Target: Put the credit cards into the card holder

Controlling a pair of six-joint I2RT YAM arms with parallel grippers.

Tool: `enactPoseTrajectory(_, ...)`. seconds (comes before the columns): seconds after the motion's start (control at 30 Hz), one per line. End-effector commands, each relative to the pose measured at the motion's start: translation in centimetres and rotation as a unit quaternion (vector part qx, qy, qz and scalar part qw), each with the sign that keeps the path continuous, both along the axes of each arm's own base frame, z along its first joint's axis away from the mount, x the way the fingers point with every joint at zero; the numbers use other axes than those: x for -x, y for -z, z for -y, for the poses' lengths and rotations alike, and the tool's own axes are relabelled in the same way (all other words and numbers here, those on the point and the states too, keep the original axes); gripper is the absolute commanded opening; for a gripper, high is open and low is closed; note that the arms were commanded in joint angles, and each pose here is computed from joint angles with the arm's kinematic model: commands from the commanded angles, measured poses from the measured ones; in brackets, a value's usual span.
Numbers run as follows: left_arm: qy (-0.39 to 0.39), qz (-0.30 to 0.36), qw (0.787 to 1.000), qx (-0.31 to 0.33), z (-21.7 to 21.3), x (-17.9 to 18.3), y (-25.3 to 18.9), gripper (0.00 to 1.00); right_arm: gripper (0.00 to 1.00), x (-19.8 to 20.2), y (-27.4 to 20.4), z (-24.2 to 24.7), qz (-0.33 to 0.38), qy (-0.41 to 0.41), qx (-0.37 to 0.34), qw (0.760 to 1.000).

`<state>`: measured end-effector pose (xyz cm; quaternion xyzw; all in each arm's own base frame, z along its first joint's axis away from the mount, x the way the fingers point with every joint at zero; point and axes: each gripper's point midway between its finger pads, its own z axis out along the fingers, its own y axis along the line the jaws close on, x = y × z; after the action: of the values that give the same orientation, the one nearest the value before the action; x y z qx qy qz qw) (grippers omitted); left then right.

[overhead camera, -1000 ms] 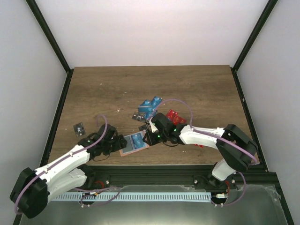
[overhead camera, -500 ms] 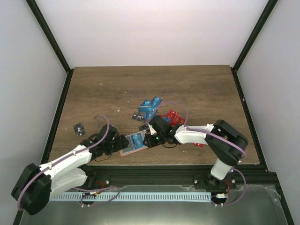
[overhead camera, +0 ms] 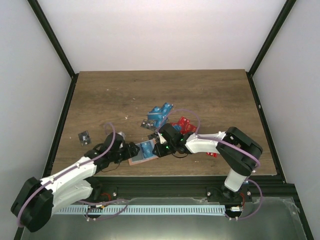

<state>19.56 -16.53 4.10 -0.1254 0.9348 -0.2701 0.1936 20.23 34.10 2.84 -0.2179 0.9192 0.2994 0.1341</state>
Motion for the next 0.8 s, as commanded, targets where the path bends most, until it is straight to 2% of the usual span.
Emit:
enactPoseTrajectory(0.0,0.022,0.033,0.998,0.056,1.8,-0.4,-2.7,0.84,0.24,0.4,1.7,-0.1,-0.010,-0.004,0.014,1.000)
enactPoseTrajectory(0.3,0.049,0.060,0.991,0.107,3.8,-1.1,-4.9,0.83,0.24,0.2,1.6,-0.1,-0.008,0.001,0.017,1.000)
enactPoseTrajectory(0.77,0.081,0.074,0.988,0.105,6.6,-2.5,-5.8,0.81,0.24,-0.6,-0.8,-0.3,0.016,0.007,0.009,1.000)
